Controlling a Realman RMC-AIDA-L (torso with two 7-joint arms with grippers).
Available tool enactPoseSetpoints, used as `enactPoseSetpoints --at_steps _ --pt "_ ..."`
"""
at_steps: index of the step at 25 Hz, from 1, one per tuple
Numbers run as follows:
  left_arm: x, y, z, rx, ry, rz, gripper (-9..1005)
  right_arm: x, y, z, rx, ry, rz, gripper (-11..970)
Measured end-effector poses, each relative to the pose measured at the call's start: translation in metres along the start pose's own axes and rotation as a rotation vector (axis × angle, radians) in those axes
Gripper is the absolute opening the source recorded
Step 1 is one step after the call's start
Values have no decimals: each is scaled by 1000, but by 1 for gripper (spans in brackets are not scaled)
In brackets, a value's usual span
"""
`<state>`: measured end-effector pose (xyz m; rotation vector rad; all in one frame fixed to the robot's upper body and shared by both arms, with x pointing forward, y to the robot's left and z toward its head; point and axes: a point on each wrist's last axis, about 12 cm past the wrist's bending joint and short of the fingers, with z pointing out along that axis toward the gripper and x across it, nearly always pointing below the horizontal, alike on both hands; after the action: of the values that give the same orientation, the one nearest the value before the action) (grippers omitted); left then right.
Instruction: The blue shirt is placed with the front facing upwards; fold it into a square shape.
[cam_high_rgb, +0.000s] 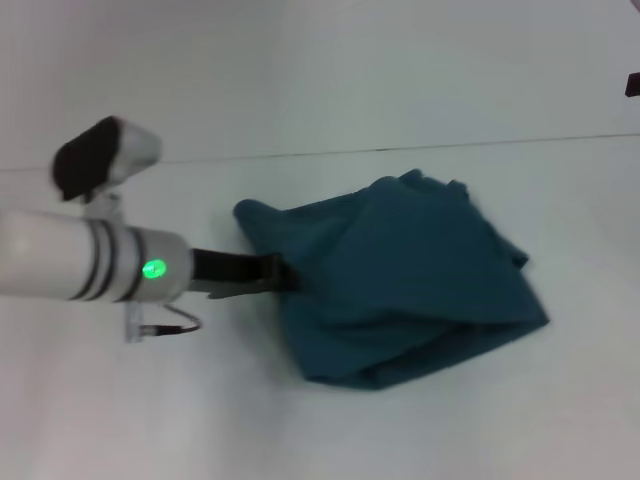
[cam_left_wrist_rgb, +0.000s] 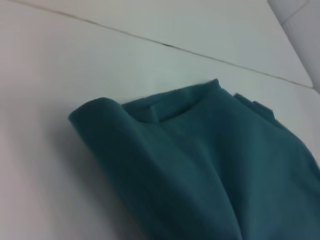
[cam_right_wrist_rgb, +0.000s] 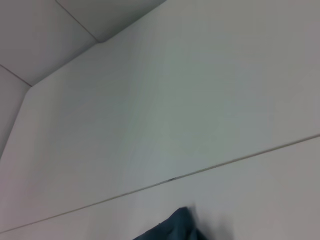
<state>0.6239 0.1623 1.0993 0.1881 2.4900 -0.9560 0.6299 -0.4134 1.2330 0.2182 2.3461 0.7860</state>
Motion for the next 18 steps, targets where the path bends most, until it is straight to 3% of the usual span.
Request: enactPoseSetpoints --at_steps 10,18 --pt "14 65 -55 -76 -45 -136 98 3 1 4 -3 10 -1 944" --pt "12 79 -69 -119 -42 -146 105 4 1 5 -7 16 -2 944"
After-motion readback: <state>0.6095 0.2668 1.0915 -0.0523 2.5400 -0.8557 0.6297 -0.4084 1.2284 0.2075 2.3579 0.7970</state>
